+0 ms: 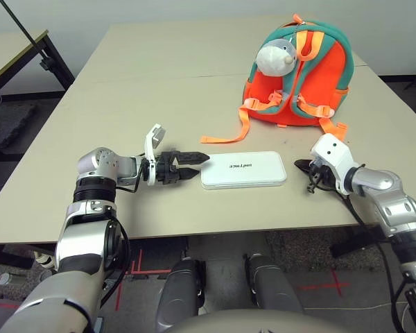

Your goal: Put the pencil case into the backpack and zip it.

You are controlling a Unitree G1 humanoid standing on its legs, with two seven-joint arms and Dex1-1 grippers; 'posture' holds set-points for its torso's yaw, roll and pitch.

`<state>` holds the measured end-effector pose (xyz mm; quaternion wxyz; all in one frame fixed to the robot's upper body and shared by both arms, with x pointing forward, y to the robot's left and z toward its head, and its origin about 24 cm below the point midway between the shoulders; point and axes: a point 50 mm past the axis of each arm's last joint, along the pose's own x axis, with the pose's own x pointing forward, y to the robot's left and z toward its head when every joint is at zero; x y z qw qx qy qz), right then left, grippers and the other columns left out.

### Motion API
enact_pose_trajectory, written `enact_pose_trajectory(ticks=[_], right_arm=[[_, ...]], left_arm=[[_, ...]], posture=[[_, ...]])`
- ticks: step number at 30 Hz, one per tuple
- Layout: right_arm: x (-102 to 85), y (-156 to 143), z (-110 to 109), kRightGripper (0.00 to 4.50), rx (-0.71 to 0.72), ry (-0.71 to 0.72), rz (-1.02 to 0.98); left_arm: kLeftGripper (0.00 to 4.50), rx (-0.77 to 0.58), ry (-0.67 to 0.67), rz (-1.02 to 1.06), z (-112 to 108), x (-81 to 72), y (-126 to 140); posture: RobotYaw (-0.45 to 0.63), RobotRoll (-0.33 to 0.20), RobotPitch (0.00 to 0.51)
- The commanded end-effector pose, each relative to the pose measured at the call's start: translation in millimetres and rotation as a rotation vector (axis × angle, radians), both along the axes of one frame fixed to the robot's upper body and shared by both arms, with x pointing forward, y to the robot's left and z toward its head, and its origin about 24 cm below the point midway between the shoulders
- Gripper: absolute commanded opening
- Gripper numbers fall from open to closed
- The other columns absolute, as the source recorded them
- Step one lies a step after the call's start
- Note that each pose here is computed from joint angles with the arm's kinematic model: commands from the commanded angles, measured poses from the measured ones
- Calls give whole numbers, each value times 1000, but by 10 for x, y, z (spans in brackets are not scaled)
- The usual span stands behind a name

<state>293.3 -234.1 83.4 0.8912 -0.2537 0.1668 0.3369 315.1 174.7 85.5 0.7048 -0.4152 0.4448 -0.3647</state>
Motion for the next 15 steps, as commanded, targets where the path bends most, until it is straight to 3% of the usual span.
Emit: enact_pose_trajectory(ticks=[1, 15], right_arm=[[-5, 113, 3, 34, 23, 19, 40], [20, 553, 55, 34, 199, 67, 116]], left_arm=[[4500, 37, 45, -11, -97, -38, -12], [4500, 19, 51, -38, -64, -65, -46]], posture=[[-205, 0, 88], [-195, 0, 94]])
